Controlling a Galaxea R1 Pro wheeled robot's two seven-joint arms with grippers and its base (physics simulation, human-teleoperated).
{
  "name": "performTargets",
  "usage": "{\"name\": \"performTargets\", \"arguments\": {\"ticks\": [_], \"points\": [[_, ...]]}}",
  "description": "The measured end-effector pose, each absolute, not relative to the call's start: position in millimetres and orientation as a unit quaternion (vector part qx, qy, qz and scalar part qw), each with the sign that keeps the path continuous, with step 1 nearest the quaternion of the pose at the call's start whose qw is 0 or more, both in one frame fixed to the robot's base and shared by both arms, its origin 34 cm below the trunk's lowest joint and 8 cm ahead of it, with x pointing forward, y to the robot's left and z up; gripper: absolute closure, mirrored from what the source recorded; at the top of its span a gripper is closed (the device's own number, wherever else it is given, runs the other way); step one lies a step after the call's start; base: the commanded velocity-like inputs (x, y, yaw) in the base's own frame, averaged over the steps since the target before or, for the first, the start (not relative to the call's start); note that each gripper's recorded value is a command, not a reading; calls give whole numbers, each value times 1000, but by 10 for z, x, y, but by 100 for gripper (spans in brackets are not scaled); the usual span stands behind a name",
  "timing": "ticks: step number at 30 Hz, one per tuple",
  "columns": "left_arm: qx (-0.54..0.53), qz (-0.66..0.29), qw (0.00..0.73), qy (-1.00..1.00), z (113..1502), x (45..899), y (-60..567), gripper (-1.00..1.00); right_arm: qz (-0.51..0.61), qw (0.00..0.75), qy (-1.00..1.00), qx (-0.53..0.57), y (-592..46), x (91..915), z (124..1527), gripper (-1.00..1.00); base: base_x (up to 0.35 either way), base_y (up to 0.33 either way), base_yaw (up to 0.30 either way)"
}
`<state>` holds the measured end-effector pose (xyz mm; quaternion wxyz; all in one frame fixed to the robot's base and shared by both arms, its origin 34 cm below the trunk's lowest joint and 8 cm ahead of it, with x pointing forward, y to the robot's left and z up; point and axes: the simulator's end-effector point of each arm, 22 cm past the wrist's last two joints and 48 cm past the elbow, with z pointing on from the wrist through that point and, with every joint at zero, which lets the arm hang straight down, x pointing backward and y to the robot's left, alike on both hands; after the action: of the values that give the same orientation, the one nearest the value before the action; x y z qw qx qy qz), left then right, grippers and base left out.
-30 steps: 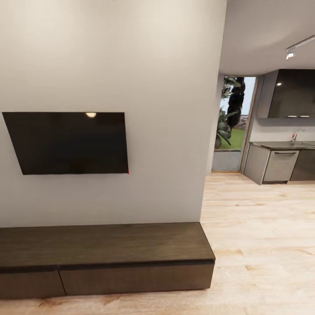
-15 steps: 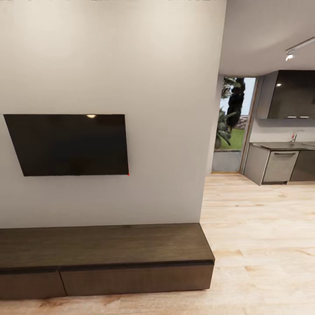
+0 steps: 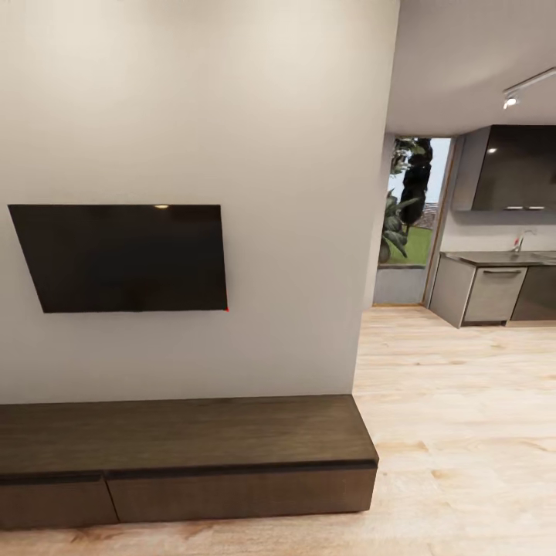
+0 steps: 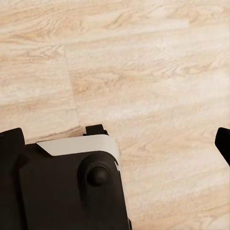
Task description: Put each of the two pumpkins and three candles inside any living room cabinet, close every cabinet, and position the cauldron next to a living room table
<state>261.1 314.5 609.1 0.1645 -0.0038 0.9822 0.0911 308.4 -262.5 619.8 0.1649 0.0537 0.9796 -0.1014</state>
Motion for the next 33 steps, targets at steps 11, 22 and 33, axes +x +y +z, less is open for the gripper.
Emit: {"name": "performTargets", "arguments": {"ticks": [11, 22, 33], "points": [[-3, 91, 163, 982, 6088, 2606, 3137, -100, -107, 163, 979, 52, -2664, 3074, 6199, -100, 0, 0, 0], [-4, 90, 164, 982, 6090, 2616, 3120, -100, -113, 163, 979, 49, -2752, 3072, 6201, -100, 0, 0, 0], [-3, 90, 164, 982, 6090, 2614, 3127, -100, -113, 163, 979, 49, -2751, 3073, 6200, -100, 0, 0, 0]]}}
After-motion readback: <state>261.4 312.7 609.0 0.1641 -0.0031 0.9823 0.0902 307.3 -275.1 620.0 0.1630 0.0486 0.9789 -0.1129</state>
